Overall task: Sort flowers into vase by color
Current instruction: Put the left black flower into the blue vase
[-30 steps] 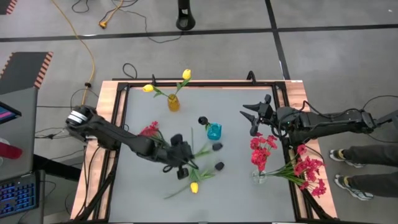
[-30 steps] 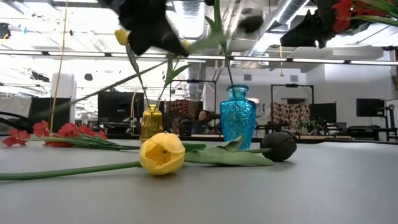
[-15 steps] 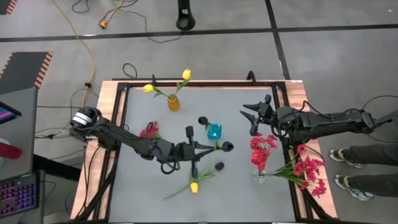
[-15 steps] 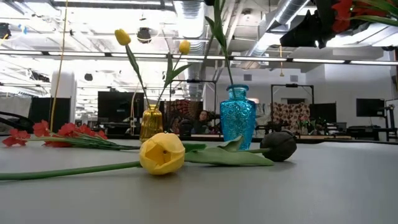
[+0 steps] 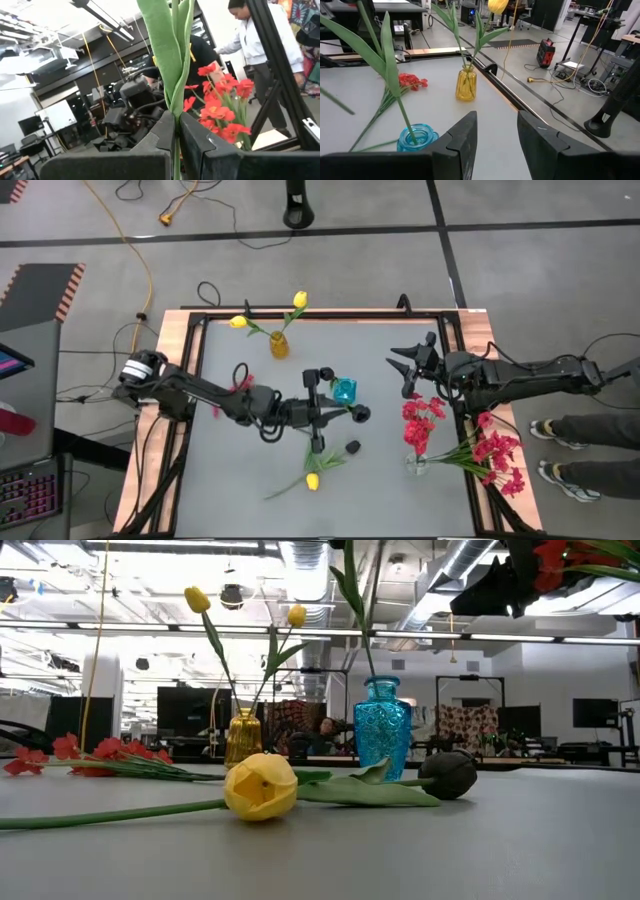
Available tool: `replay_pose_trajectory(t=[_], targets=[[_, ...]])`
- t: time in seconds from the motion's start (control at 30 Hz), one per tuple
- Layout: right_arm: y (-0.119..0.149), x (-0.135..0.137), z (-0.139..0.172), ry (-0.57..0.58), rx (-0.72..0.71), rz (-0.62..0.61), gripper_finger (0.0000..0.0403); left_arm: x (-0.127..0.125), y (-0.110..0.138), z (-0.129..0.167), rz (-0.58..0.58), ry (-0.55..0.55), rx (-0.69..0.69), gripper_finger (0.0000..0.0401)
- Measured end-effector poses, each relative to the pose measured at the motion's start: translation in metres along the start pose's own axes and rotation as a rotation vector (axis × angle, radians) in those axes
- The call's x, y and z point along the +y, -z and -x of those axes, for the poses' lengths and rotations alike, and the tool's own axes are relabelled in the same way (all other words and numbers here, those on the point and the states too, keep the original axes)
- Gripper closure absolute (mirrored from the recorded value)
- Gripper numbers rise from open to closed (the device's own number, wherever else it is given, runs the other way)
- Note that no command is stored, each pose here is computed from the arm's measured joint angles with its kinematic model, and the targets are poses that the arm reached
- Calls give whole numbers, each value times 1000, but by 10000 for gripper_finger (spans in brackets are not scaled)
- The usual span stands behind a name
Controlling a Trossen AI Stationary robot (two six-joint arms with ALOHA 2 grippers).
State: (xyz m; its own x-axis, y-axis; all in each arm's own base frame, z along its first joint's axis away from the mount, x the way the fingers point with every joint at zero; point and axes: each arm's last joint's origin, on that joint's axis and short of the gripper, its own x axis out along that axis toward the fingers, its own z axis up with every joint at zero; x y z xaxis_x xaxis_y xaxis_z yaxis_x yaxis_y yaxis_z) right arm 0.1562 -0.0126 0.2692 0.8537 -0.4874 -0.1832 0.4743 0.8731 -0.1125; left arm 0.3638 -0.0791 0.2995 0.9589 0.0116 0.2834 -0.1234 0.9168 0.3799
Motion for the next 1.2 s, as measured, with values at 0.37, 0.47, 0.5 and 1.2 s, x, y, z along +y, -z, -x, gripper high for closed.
replay_pose_trajectory(t=[0.37, 0.47, 0.5, 1.2], targets=[[0, 0, 0, 0, 1, 0, 237, 26, 17, -7, -21, -12, -21, 399], [0, 0, 0, 1, 0, 0, 237, 27, 26, -11, -20, -19, -25, 399], [0, 0, 0, 1, 1, 0, 237, 27, 29, -11, -20, -20, -12, 399], [2, -1, 0, 7, 21, 10, 237, 47, 57, -18, 39, -65, 58, 399]])
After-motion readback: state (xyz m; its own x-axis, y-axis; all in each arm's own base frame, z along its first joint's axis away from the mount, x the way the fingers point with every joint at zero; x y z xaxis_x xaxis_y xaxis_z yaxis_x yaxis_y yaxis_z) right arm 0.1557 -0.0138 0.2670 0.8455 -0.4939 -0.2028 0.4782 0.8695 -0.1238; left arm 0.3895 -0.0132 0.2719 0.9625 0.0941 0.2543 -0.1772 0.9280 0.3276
